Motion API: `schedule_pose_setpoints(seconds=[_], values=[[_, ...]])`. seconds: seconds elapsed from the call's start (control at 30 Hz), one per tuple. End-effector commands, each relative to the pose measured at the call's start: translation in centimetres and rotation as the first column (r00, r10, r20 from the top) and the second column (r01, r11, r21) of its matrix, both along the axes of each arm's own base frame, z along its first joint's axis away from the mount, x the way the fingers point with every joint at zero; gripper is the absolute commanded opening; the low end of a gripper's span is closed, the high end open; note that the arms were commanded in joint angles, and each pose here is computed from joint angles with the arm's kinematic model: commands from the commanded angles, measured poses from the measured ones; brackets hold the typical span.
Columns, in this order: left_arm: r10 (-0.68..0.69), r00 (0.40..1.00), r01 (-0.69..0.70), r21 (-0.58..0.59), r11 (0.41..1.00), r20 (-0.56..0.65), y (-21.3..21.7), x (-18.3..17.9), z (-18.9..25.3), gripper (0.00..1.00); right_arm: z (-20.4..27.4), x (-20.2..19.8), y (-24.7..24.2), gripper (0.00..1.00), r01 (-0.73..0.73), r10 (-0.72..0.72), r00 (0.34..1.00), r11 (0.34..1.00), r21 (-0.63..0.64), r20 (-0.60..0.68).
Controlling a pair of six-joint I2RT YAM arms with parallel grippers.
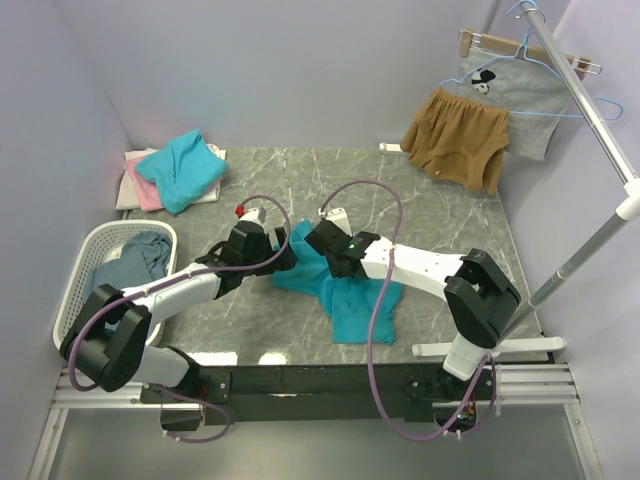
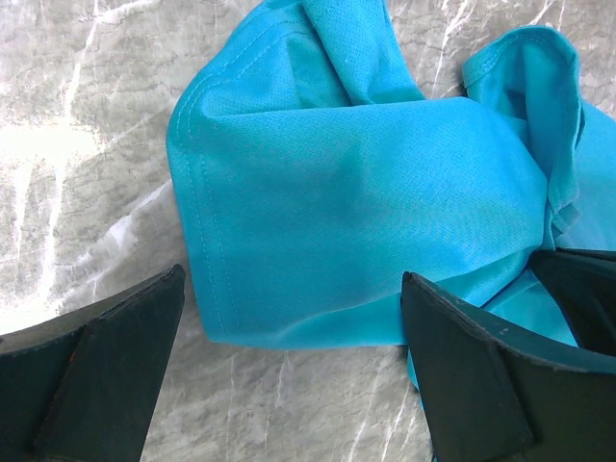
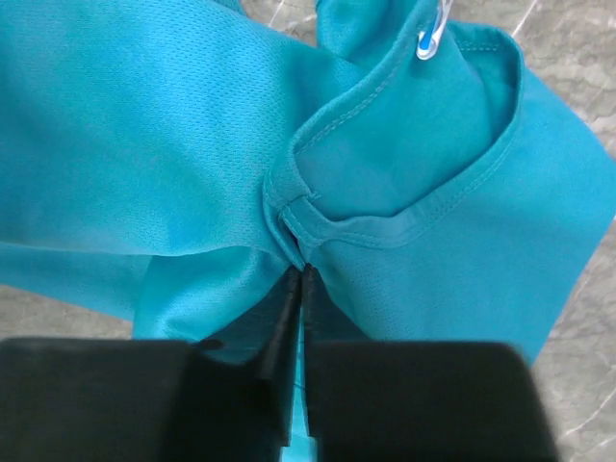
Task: Fold and stack the t-shirts
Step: Flatten out the tshirt
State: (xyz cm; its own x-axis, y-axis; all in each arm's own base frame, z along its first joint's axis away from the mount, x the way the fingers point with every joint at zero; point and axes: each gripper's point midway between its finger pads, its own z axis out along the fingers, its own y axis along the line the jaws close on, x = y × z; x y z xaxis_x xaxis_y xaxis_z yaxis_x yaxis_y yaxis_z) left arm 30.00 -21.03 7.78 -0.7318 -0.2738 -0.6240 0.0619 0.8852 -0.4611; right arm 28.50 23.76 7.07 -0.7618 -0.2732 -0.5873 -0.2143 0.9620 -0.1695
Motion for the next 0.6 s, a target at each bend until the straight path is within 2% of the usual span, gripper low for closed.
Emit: schedule_pose_setpoints(seconds=[0.0,0.27,0.37,0.47,0.57], values=[[0.0,0.999,0.001,-0.008,1.0,0.036,-0.5,0.8,1.3,0.99,1.1,0.4,-0.2,0.0,0.011,-0.012,0.999,1.0,0.014,0.041],[-0.001,0.999,0.001,-0.013,1.0,0.036,-0.6,0.9,1.3,0.99,4.5,0.0,-1.7,0.0,0.031,-0.038,0.992,0.997,0.064,0.117],[-0.011,0.999,0.012,-0.02,1.0,0.037,-0.9,0.9,1.4,0.99,7.0,0.2,-2.6,0.0,0.062,-0.078,0.98,0.994,0.092,0.182],[-0.025,0.999,0.026,-0.02,0.999,0.044,-1.3,0.5,1.6,1.0,11.5,0.2,-3.6,0.0,0.079,-0.127,0.953,0.981,0.178,0.277],[-0.059,0.996,0.061,-0.036,0.997,0.064,-2.1,-0.5,2.3,0.99,16.9,0.3,-5.7,0.0,0.103,-0.205,0.894,0.959,0.263,0.399]])
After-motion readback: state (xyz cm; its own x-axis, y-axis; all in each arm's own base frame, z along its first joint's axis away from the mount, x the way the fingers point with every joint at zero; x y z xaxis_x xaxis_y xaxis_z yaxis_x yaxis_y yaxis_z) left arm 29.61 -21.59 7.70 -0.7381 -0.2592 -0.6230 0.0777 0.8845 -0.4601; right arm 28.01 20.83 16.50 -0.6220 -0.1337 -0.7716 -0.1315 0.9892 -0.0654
